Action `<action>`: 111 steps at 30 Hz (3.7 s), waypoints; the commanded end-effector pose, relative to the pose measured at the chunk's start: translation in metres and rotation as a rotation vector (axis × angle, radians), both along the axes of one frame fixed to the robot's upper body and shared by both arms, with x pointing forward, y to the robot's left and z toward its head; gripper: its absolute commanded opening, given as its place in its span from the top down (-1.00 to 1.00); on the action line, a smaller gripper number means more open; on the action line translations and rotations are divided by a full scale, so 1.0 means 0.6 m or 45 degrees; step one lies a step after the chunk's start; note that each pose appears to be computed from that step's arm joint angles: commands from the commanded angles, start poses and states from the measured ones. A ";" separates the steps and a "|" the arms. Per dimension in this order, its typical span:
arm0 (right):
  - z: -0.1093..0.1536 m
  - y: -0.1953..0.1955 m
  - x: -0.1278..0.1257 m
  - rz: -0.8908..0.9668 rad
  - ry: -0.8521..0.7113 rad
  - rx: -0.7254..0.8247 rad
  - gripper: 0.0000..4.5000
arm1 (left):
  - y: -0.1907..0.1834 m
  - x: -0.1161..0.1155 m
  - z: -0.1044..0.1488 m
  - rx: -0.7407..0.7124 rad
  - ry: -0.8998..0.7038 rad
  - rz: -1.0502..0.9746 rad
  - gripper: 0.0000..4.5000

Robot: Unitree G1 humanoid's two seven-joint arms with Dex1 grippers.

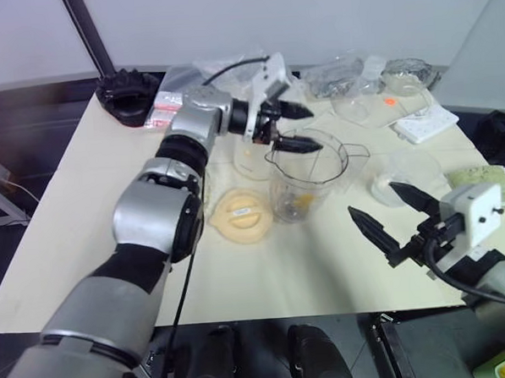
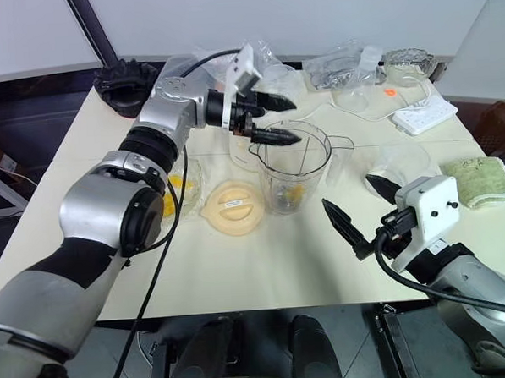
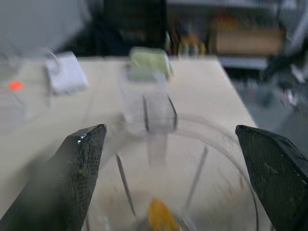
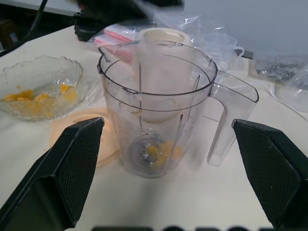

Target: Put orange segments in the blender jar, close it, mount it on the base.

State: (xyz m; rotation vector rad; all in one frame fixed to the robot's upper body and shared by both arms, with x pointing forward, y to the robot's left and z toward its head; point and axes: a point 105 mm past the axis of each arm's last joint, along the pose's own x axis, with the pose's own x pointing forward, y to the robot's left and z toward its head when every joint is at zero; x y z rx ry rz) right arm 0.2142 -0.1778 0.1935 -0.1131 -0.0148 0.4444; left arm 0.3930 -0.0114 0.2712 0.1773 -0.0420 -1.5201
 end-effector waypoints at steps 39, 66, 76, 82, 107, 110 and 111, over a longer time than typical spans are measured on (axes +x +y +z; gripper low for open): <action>-0.167 -0.336 0.183 -0.872 0.080 -0.244 -1.00 | 0.155 -0.195 -0.106 0.093 0.179 0.171 -0.99; -0.174 -0.343 0.263 -1.011 0.086 -0.182 -0.17 | 0.168 -0.201 -0.119 0.159 0.190 0.220 -1.00; -0.171 -0.330 0.274 -0.978 0.074 -0.145 0.99 | 0.171 -0.207 -0.116 0.150 0.193 0.234 -1.00; -0.141 -0.321 0.282 -0.950 -0.023 -0.107 0.99 | 0.178 -0.206 -0.112 0.152 0.193 0.243 -1.00; 0.212 -0.175 0.305 -0.433 -0.614 -0.251 0.99 | 0.219 -0.157 -0.061 0.070 0.115 0.351 -1.00; 0.230 -0.151 0.305 -0.373 -0.637 -0.261 0.99 | 0.218 -0.157 -0.063 0.070 0.114 0.354 -1.00; 0.234 -0.145 0.304 -0.357 -0.642 -0.260 0.99 | 0.218 -0.157 -0.063 0.070 0.115 0.354 -1.00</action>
